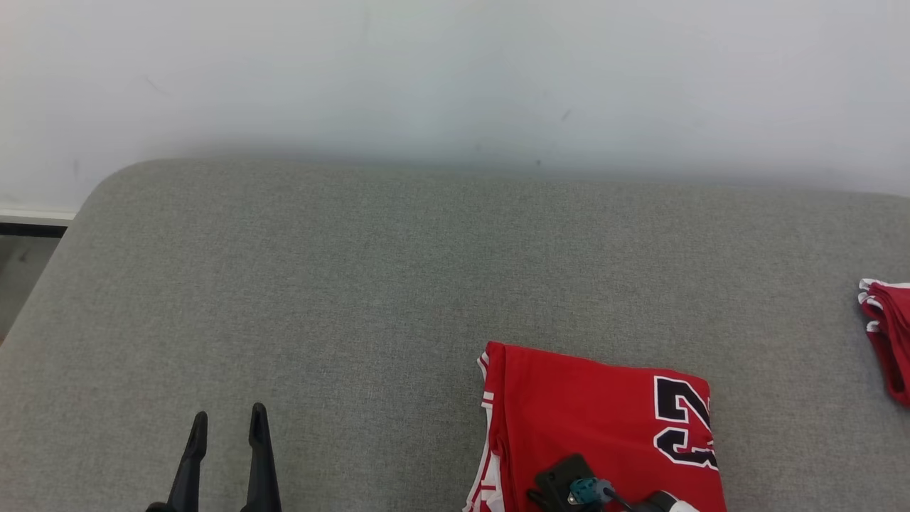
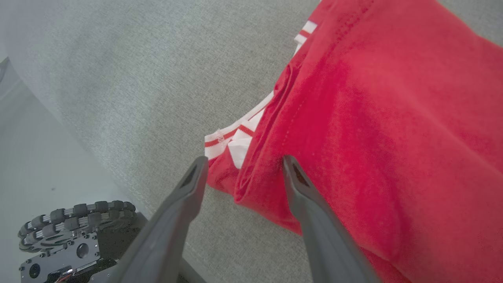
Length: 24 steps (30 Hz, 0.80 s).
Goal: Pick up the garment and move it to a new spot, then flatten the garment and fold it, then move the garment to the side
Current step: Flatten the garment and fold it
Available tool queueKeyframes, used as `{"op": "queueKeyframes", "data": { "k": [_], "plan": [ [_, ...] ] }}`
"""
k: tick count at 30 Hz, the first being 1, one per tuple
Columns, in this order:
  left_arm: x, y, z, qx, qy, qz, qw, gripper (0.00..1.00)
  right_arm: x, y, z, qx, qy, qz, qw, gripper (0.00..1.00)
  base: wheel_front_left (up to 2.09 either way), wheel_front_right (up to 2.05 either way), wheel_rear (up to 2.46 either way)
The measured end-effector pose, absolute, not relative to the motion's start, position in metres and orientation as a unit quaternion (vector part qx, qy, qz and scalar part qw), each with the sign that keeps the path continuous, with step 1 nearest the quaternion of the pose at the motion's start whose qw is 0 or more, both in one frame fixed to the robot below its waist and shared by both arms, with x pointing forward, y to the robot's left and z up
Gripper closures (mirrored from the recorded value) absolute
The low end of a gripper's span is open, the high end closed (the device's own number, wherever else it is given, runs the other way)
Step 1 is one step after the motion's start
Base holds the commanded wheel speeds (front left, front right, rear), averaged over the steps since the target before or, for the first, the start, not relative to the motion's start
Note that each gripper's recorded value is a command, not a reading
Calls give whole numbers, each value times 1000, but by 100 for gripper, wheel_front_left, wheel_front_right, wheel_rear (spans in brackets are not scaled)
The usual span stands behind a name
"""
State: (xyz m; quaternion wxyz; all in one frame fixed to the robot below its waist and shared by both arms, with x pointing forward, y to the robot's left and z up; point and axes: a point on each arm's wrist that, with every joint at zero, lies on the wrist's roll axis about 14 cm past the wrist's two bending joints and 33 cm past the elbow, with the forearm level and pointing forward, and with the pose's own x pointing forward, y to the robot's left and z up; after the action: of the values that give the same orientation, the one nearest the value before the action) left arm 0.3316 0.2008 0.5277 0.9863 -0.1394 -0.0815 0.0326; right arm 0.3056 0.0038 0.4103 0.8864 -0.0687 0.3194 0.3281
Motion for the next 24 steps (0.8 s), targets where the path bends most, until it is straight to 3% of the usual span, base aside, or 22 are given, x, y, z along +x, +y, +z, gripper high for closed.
{"op": "queueKeyframes", "data": {
  "k": [1, 2, 7, 11, 12, 21, 22, 24],
  "plan": [
    [331, 201, 527, -139, -81, 33, 986, 0, 307, 4, 410, -73, 319, 328, 887, 41, 0, 0, 0],
    [331, 201, 527, -140, -80, 34, 986, 0, 308, 3, 408, -77, 321, 326, 886, 50, 0, 0, 0],
    [328, 205, 526, -139, -79, 40, 986, 0, 308, 3, 401, -87, 332, 330, 880, 54, 0, 0, 0],
    [327, 207, 525, -139, -79, 44, 986, 0, 305, 5, 395, -96, 342, 335, 873, 95, 0, 0, 0],
    [327, 207, 525, -139, -79, 44, 986, 0, 305, 7, 396, -96, 339, 338, 873, 100, 0, 0, 0],
    [328, 208, 524, -138, -77, 46, 986, 0, 314, 20, 410, -70, 315, 353, 878, 100, 0, 0, 0],
    [328, 207, 524, -138, -76, 45, 986, 0, 313, 21, 410, -67, 314, 355, 878, 71, 0, 0, 0],
    [329, 207, 524, -138, -76, 45, 986, 0, 313, 22, 411, -49, 317, 356, 878, 0, 0, 0, 0]
  ]
}}
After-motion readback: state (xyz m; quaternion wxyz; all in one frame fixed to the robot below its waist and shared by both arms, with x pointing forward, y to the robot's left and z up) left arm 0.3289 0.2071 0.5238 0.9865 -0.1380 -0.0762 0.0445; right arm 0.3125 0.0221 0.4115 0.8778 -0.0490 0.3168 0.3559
